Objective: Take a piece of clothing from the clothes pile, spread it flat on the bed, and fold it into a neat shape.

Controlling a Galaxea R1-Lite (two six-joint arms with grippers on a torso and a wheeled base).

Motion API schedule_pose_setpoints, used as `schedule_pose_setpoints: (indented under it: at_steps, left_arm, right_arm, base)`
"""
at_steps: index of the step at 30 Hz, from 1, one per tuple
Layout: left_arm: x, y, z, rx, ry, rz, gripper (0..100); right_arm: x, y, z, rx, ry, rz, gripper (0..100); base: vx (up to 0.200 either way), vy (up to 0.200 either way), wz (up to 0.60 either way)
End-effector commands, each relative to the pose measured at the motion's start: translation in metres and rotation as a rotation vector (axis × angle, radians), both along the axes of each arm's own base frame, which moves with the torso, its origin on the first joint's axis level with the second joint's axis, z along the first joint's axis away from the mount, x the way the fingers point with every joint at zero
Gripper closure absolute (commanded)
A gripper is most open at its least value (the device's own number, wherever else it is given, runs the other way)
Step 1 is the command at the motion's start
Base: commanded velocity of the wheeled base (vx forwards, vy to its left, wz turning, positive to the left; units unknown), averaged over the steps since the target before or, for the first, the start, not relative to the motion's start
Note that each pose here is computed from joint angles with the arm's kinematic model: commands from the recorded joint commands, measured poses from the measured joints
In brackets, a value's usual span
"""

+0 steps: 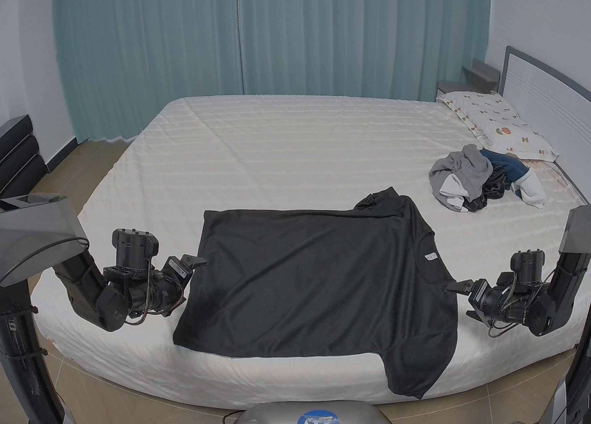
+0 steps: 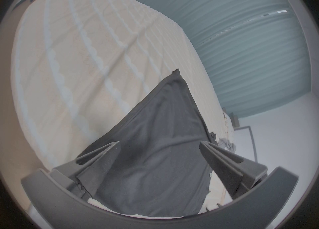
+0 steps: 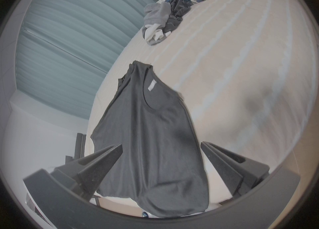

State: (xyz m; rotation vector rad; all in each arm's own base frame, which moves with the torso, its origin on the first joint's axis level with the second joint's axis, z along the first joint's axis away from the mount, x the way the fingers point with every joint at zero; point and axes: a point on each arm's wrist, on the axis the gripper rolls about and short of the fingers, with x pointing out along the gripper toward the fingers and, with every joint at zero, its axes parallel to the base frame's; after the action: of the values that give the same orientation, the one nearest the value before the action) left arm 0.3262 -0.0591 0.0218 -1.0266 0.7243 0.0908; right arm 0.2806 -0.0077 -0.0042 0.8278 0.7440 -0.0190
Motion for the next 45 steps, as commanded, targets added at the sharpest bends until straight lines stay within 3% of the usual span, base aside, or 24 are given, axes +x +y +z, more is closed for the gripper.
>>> schedule_pose_setpoints:
  at_steps: [1, 3, 12, 17, 18, 22, 24, 32, 45]
  left_arm:
    - [-0.009, 0.0, -0.012, 0.068, 0.032, -0.052, 0]
    - [-0.012, 0.001, -0.017, 0.103, 0.042, -0.079, 0]
    - [-0.011, 0.001, -0.022, 0.111, 0.056, -0.085, 0]
    - [-0.011, 0.001, -0.022, 0.111, 0.056, -0.085, 0]
    - [-0.011, 0.001, -0.022, 0.111, 0.054, -0.085, 0]
    - [-0.011, 0.001, -0.022, 0.112, 0.054, -0.085, 0]
    - [-0.011, 0.001, -0.021, 0.113, 0.054, -0.084, 0]
    - [-0.013, 0.001, -0.022, 0.126, 0.062, -0.095, 0]
    - [-0.031, -0.004, -0.033, 0.248, 0.148, -0.2, 0]
  right_arm:
    - [-0.012, 0.001, -0.012, -0.02, 0.057, 0.029, 0]
    - [-0.013, 0.001, -0.017, -0.035, 0.071, 0.044, 0]
    - [-0.01, 0.01, -0.027, -0.041, 0.096, 0.08, 0]
    - [-0.002, 0.012, -0.038, -0.054, 0.049, 0.081, 0]
    - [-0.002, 0.012, -0.04, -0.058, 0.047, 0.082, 100]
    - [-0.004, 0.011, -0.045, -0.081, 0.053, 0.085, 100]
    - [-0.008, 0.009, -0.046, -0.136, 0.061, 0.1, 100]
    - [-0.018, -0.001, -0.037, -0.164, 0.049, 0.09, 100]
    - [-0.03, -0.014, -0.035, -0.232, 0.053, 0.123, 100]
  base:
    - [0.0, 0.0, 0.0]
    - [0.0, 0.0, 0.0]
    - [0.0, 0.0, 0.0]
    - [0.0, 0.0, 0.0]
    - [0.0, 0.0, 0.0]
    - [0.0, 0.0, 0.0]
    - [0.0, 0.0, 0.0]
    - [0.0, 0.0, 0.0]
    - [0.0, 0.0, 0.0]
